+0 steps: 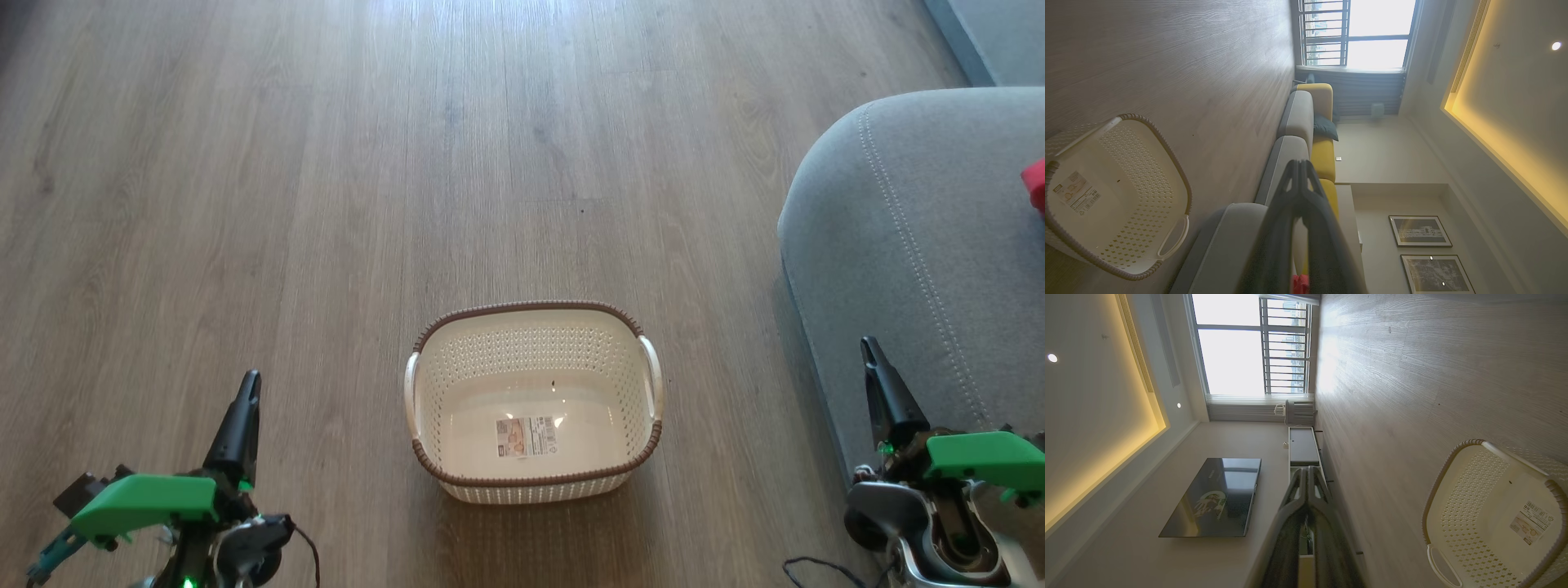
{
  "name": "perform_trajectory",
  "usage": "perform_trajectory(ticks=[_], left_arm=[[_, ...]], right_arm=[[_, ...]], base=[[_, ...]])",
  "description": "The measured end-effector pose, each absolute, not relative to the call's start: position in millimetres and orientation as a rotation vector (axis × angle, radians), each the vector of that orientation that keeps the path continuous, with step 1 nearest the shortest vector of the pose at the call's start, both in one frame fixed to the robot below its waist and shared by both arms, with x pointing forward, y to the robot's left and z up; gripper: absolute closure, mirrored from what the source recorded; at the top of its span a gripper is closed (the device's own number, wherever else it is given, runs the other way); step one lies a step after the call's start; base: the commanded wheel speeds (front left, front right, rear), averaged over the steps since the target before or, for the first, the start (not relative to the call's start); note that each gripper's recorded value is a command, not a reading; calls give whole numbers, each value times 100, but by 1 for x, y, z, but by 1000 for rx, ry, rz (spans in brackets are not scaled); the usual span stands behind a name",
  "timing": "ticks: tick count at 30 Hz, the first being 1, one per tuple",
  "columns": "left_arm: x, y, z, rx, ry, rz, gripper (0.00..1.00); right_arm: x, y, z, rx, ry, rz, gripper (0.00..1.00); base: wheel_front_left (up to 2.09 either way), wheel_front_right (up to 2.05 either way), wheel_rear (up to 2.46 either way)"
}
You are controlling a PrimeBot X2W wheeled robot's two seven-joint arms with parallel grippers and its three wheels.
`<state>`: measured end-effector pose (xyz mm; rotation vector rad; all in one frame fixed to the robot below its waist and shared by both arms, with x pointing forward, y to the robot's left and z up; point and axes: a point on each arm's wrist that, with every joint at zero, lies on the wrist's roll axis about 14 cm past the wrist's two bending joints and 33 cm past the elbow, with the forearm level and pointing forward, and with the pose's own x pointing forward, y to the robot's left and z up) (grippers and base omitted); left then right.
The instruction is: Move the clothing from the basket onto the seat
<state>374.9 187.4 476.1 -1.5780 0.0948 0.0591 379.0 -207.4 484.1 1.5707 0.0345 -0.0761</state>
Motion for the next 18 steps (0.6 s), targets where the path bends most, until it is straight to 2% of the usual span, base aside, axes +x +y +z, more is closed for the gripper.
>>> perform_trajectory(ticks=[18], left_arm=[[375, 187, 476, -1578, 95, 59, 100]], right_arm=[[379, -207, 484, 1571, 35, -76, 100]], base=[[0, 0, 0]])
